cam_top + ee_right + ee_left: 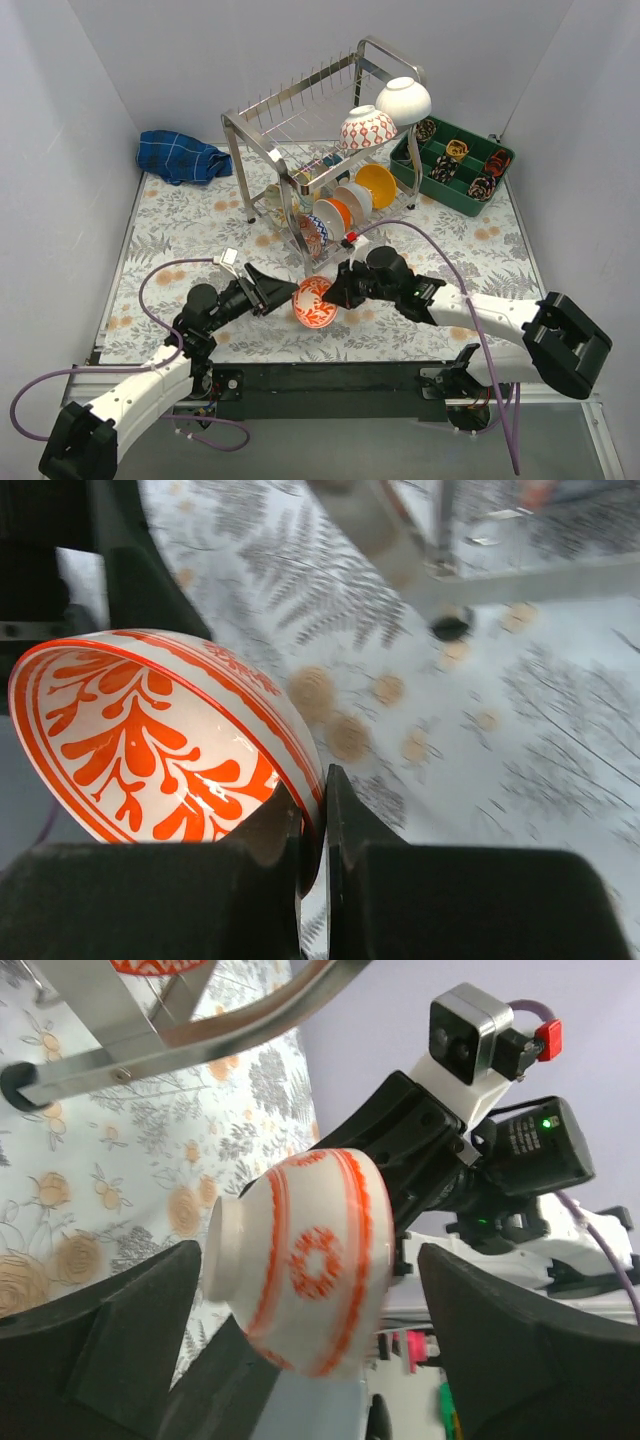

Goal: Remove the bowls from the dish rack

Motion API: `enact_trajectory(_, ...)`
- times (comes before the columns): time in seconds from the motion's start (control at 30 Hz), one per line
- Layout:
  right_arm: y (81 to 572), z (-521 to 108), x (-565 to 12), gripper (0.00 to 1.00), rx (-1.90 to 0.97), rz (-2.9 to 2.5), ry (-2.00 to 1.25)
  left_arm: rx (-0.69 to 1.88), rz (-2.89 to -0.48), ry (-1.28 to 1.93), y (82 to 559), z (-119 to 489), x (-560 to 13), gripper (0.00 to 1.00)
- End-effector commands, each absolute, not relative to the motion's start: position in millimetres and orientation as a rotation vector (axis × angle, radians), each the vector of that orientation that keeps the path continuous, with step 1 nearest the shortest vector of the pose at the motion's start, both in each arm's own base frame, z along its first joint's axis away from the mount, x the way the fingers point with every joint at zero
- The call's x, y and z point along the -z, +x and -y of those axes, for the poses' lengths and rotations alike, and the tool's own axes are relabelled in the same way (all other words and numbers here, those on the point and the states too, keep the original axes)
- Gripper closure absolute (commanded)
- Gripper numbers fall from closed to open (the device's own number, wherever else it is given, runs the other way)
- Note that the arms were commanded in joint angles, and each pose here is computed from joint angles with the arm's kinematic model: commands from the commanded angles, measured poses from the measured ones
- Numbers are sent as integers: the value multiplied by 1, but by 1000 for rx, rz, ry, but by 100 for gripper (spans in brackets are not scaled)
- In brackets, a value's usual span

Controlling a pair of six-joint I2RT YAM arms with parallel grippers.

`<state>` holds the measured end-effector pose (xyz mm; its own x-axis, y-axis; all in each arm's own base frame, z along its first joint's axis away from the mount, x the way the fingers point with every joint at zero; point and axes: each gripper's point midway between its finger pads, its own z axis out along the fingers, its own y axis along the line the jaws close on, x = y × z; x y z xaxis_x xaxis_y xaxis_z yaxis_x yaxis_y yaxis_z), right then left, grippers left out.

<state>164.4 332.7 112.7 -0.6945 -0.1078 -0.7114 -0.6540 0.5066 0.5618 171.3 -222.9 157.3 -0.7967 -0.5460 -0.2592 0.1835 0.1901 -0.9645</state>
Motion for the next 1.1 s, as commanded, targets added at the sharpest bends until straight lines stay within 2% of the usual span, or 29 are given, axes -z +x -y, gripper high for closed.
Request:
enact_trajectory(0.0,193,-297,-121,99,-870,-2185,-548,1463,-1896,-207,183,216,-163,3)
enact_trajectory(0.13,203,-256,-112,99,-725,-2311,-469,1246,-1921,-117,194,202,-170,2)
enact_trajectory(0.33,245,-163,-106,99,-505,-2450,-122,902,-1813,45,214,171,-209,2)
enact_trajectory(0.5,267,-113,-100,99,-402,-2492,96,709,-1717,72,227,147,-229,2)
enact_trajectory(0.83,341,-8,-96,99,-334,-2378,568,637,-1654,44,222,128,-236,2)
enact_trajectory(1.07,366,26,-82,99,-365,-2345,698,641,-1649,46,221,128,-238,2)
